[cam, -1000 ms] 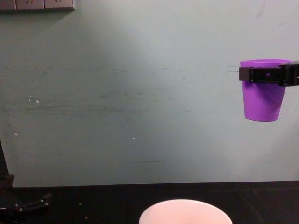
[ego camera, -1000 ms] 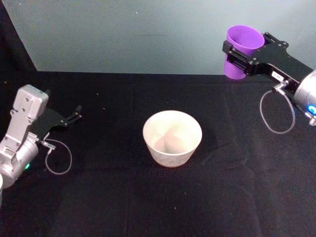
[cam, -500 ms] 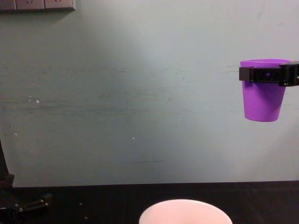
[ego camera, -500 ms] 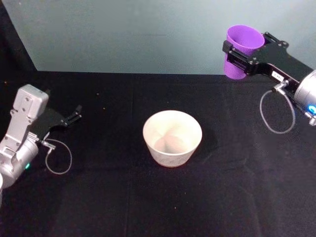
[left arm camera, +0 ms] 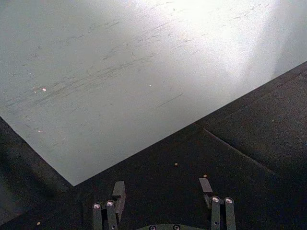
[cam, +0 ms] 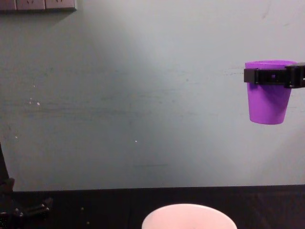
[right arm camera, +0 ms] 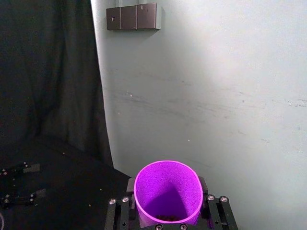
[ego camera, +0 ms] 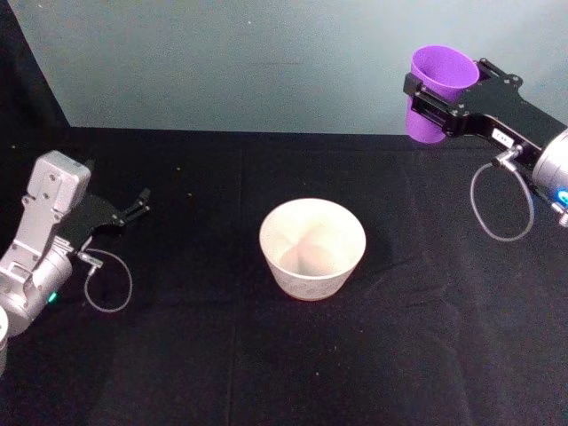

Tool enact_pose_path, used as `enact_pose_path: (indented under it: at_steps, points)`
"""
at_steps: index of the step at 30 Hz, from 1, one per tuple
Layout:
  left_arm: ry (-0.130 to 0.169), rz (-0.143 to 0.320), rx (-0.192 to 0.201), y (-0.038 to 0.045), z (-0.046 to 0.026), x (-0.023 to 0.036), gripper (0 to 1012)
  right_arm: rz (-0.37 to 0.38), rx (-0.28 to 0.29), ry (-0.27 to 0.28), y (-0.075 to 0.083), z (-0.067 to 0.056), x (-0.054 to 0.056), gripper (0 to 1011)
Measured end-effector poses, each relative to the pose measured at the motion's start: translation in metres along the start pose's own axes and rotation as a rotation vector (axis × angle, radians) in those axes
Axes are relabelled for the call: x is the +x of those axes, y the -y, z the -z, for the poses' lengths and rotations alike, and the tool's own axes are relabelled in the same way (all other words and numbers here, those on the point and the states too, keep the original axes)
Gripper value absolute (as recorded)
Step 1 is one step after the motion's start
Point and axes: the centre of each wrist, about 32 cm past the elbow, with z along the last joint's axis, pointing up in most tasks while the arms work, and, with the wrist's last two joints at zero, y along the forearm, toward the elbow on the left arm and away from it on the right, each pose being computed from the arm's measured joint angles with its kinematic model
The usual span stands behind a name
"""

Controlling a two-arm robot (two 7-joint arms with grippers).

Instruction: Pick up the cup and pour the mung beans from the cup into the bowl.

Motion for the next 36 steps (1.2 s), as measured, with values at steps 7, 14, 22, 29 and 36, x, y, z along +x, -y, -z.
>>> enact_pose_path:
  at_steps: [7,14,22,29,36]
  points:
    - [0.0,0.0,0.0,0.0,0.0,0.0,1000,0.0,0.0,0.0,0.0,0.0,0.0,730]
    - [0.0,0.0,0.0,0.0,0.0,0.0,1000,0.0,0.0,0.0,0.0,0.0,0.0,730]
    - [0.0,0.0,0.0,0.0,0.0,0.0,1000,0.0,0.0,0.0,0.0,0.0,0.0,730]
    - [0.0,0.0,0.0,0.0,0.0,0.0,1000,0.0,0.0,0.0,0.0,0.0,0.0,730]
    - [0.0,0.0,0.0,0.0,0.0,0.0,1000,0.0,0.0,0.0,0.0,0.0,0.0,730]
